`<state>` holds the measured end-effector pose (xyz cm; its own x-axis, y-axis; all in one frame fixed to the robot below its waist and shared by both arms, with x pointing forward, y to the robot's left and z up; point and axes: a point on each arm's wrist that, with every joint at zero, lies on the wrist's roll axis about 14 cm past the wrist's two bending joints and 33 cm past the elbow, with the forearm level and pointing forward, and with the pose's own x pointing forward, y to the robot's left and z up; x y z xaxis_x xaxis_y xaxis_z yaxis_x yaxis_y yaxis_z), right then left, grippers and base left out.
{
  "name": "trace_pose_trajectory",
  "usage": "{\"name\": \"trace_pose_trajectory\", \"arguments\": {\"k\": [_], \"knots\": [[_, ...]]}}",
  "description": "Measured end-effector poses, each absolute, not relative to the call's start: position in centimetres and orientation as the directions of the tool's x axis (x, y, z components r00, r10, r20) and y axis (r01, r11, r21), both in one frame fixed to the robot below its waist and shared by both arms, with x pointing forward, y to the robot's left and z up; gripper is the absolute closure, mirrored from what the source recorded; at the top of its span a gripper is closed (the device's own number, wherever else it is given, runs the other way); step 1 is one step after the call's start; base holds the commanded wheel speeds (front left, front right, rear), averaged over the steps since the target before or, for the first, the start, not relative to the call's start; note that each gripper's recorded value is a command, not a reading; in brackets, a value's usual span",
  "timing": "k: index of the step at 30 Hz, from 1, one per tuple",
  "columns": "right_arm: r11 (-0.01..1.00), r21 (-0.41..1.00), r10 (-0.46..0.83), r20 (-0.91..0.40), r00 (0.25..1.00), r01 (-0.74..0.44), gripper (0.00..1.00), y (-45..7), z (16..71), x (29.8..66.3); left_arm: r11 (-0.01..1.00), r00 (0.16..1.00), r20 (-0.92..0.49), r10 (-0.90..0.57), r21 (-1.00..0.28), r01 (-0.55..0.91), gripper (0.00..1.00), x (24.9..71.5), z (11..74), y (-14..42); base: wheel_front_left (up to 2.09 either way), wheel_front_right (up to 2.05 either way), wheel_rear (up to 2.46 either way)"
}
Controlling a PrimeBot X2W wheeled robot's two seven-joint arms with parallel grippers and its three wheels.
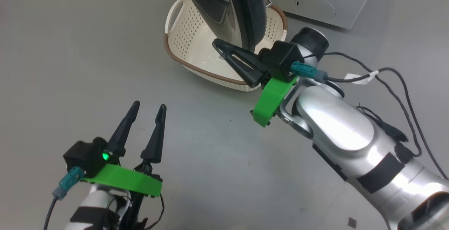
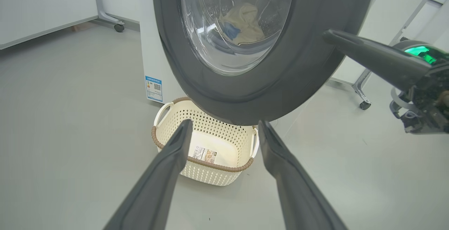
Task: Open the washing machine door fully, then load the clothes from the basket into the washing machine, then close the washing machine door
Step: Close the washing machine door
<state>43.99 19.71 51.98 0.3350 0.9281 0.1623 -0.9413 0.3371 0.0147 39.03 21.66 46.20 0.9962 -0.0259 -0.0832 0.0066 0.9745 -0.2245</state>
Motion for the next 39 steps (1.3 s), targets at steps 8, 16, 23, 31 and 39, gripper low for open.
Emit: {"name": "trace_pose_trajectory", "arguments": {"k": [8, 16, 23, 31, 39], "knots": [[0.383, 0.025, 0.912, 0.150, 0.383, -0.923, 1.00, 19.3, 51.1, 46.3, 0.975, 0.996, -0.083, -0.024, -0.224, 0.005, 0.00, 39.8, 46.1, 21.8, 0.00, 0.00, 0.00], [0.428, 0.025, 0.893, 0.141, 0.427, -0.903, 1.00, 18.8, 50.4, 48.3, 0.975, 0.995, -0.102, -0.020, -0.223, -0.003, 0.00, 39.9, 45.4, 21.9, 0.00, 0.00, 0.00], [0.480, 0.007, 0.868, 0.139, 0.476, -0.877, 1.00, 17.8, 50.0, 51.0, 0.975, 0.994, -0.106, -0.022, -0.220, -0.002, 0.00, 40.7, 45.2, 21.9, 0.00, 0.00, 0.00], [0.553, -0.003, 0.826, 0.128, 0.548, -0.833, 1.00, 15.7, 48.9, 54.4, 0.975, 0.991, -0.129, -0.026, -0.224, -0.004, 0.00, 41.1, 44.2, 21.7, 0.00, 0.00, 0.00], [0.628, -0.019, 0.774, 0.129, 0.621, -0.778, 1.00, 13.3, 48.4, 58.6, 0.973, 0.990, -0.137, -0.043, -0.229, 0.011, 0.00, 42.2, 43.5, 21.3, 0.00, 0.00, 0.00]]}}
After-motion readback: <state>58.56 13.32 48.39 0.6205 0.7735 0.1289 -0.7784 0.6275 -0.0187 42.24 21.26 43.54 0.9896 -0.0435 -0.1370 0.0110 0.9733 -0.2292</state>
